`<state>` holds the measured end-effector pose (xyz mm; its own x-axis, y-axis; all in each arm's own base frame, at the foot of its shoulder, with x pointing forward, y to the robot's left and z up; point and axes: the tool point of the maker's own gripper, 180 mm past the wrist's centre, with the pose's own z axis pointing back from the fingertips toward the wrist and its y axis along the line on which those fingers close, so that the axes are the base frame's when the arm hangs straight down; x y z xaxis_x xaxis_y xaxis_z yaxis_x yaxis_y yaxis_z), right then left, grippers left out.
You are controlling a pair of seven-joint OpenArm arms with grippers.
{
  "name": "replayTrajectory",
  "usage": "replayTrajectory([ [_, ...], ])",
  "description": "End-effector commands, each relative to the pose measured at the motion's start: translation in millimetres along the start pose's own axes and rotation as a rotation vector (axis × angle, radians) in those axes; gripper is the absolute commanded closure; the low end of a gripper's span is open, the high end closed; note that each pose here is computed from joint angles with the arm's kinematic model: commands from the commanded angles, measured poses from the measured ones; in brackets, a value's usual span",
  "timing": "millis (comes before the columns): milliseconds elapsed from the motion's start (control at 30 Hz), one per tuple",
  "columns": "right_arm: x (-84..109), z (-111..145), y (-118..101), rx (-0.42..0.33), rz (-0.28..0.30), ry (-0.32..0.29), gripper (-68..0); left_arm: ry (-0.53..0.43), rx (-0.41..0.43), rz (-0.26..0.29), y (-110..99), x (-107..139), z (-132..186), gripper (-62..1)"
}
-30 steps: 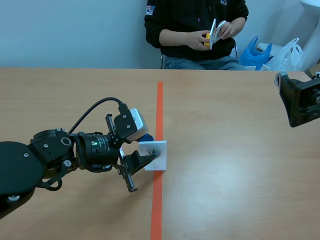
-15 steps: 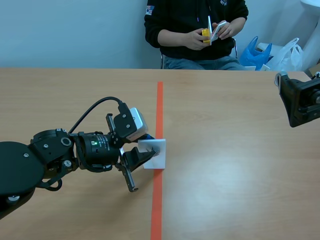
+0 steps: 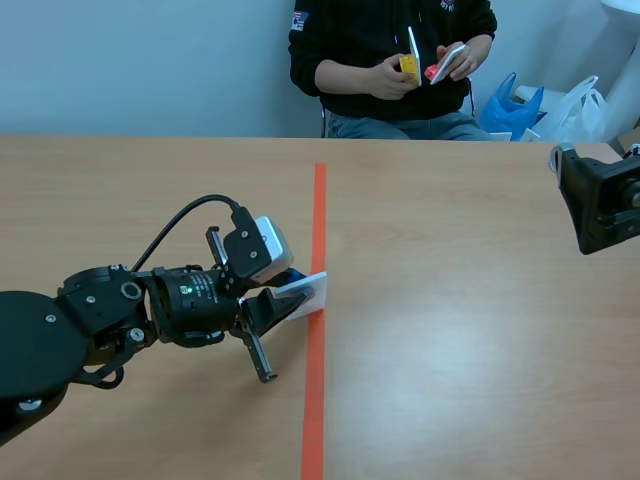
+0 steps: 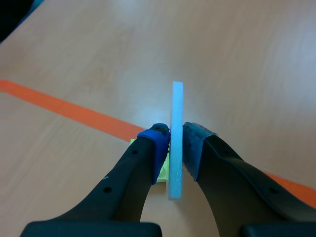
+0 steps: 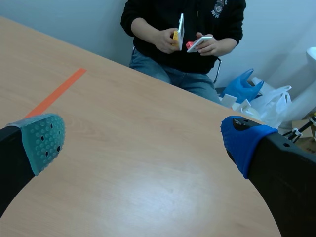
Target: Sort the leaf by its shape. The table is split by an orange tape line. A compound leaf with several leaflets goes to the left side, a simple leaf with one blade goes to the right side. Return to the home posture when a red brick is placed on the table.
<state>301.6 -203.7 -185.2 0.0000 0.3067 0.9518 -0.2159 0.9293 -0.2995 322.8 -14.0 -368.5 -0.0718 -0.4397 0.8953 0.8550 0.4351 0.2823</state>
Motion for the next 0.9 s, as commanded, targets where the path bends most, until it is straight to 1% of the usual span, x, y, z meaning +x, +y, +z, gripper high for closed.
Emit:
replayTrajectory([
  [0,17.9,-2.7,-1.6,0.004,0.018,-0.055,-67.9,-0.051,0.014,0.004,3.9,12.4,-0.5,-10.4],
  [200,17.8,-2.7,-1.6,0.004,0.018,-0.054,-67.9,-0.067,0.012,0.014,0.4,13.7,0.2,-10.4],
  [267,17.8,-2.7,-1.6,0.004,0.018,-0.054,-67.9,-0.067,0.022,0.017,3.7,13.7,1.0,-10.4],
  [367,17.8,-2.7,-1.6,0.004,0.018,-0.054,-67.9,-0.077,0.109,0.049,25.3,15.0,5.5,-10.4],
  [433,17.8,-2.7,-1.6,0.004,0.018,-0.054,-67.9,-0.081,0.175,0.055,43.7,15.3,11.0,-10.4],
  [500,17.8,-2.7,-1.6,0.004,0.018,-0.054,-67.9,-0.08,0.223,0.067,61.1,15.0,17.7,-10.4],
  [667,17.9,-2.7,-1.6,0.004,0.018,-0.055,-67.9,0.007,0.305,0.036,101.4,-0.5,41.2,-10.4],
  [867,18.0,-2.7,-1.6,0.004,0.018,-0.055,-67.9,0.123,0.389,0.006,138.9,-26.1,81.5,-10.4],
])
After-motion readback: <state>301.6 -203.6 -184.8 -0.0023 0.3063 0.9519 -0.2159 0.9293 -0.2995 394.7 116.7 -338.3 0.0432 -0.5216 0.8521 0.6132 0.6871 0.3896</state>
